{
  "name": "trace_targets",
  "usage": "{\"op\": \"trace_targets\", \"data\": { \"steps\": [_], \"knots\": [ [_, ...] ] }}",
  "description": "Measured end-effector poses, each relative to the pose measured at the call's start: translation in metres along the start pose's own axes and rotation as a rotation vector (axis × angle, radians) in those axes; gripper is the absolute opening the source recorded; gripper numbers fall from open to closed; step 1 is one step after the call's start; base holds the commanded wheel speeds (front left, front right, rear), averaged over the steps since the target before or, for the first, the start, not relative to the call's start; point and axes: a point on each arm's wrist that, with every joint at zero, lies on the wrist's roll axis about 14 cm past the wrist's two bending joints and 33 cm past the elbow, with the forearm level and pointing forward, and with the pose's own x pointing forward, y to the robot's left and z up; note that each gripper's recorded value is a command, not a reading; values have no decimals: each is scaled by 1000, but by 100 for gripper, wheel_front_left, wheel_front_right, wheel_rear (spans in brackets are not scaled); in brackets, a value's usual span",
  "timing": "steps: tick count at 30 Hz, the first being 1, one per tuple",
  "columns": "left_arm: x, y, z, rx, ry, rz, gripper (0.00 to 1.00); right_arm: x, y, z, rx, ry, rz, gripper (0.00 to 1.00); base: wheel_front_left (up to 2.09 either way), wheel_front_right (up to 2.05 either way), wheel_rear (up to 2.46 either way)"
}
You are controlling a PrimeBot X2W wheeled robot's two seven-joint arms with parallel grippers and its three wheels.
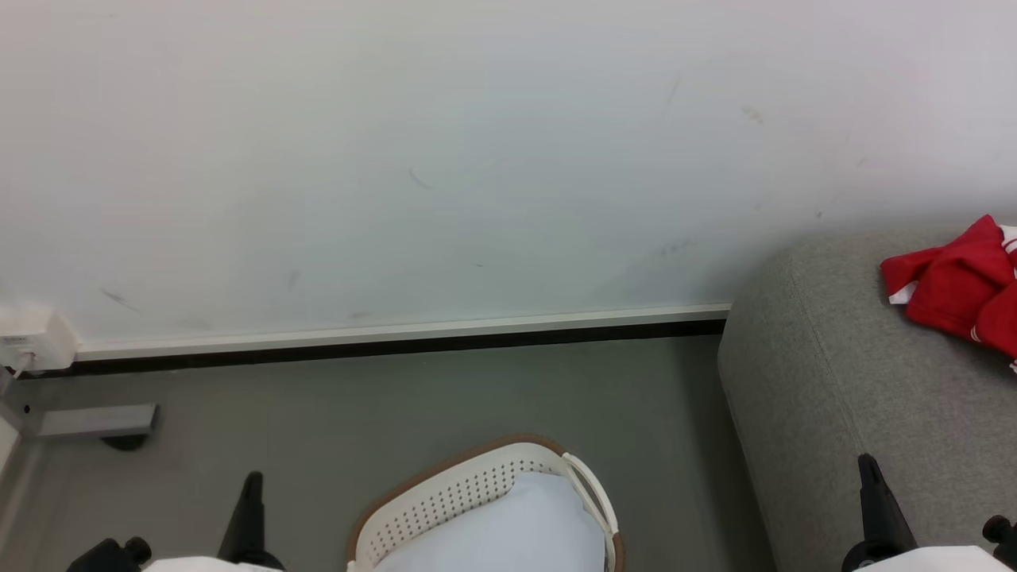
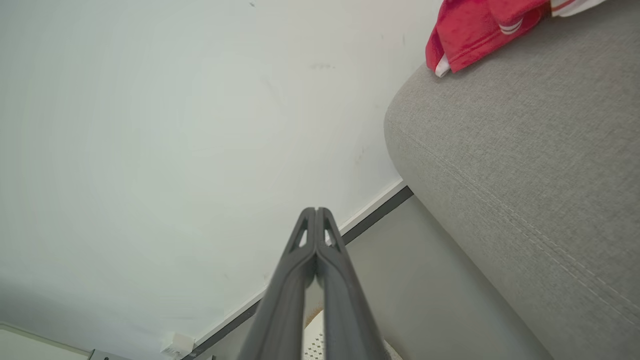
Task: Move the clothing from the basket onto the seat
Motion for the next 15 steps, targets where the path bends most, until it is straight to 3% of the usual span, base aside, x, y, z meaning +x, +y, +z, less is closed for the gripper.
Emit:
{"op": "trace_targets", "data": {
  "steps": [15],
  "knots": [
    [3,-4,6,-174,4,-10,0,4,2,7,173,-9,1,0,0,0,0]
  ]
}}
